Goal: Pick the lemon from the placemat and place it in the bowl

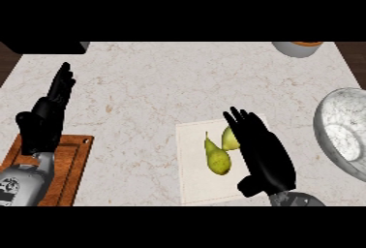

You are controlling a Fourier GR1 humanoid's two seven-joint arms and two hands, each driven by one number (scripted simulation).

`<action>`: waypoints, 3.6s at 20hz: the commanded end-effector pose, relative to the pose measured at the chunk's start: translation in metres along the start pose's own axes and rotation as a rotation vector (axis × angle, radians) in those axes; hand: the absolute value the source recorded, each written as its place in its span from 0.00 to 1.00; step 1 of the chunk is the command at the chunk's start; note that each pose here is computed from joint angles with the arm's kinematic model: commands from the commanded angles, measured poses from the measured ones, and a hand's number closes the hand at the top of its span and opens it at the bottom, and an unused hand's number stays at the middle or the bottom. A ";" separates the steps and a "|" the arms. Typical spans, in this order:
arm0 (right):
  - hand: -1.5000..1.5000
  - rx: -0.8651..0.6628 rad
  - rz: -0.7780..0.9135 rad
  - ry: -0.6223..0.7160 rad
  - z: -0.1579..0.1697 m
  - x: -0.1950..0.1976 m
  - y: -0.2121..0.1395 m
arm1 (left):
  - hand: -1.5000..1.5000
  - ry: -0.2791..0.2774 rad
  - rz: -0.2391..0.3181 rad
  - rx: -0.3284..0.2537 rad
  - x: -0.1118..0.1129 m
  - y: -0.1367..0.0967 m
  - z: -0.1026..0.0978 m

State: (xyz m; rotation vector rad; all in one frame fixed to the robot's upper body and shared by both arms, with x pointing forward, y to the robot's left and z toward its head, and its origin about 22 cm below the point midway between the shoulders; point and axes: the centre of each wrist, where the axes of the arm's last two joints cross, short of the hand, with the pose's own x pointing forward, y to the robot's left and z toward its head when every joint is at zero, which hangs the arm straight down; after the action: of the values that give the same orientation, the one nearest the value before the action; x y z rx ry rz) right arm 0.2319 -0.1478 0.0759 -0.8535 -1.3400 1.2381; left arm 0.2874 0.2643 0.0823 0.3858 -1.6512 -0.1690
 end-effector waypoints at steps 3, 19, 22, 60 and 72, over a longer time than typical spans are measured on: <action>0.00 0.054 0.043 0.111 -0.027 0.001 0.007 | 0.50 0.008 0.000 -0.005 -0.005 0.001 0.022; 0.00 0.081 0.035 0.092 -0.072 -0.007 0.057 | 0.50 0.002 -0.016 0.003 0.006 0.005 -0.006; 1.00 0.103 0.088 0.079 -0.068 -0.030 0.057 | 0.50 0.005 -0.010 0.009 -0.013 -0.015 0.005; 1.00 -0.063 -0.445 -0.408 0.212 -0.010 -0.039 | 0.50 0.043 -0.015 0.073 -0.013 0.019 0.014; 1.00 -0.299 -0.561 -0.240 0.194 -0.046 -0.034 | 0.50 -0.021 -0.008 0.018 0.000 0.014 0.008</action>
State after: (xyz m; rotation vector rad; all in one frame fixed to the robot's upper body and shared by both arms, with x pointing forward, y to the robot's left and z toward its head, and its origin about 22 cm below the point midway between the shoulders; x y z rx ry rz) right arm 0.0527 -0.2296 0.0827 -0.5647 -1.7352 1.0029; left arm 0.2780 0.2742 0.0823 0.4120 -1.6478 -0.1490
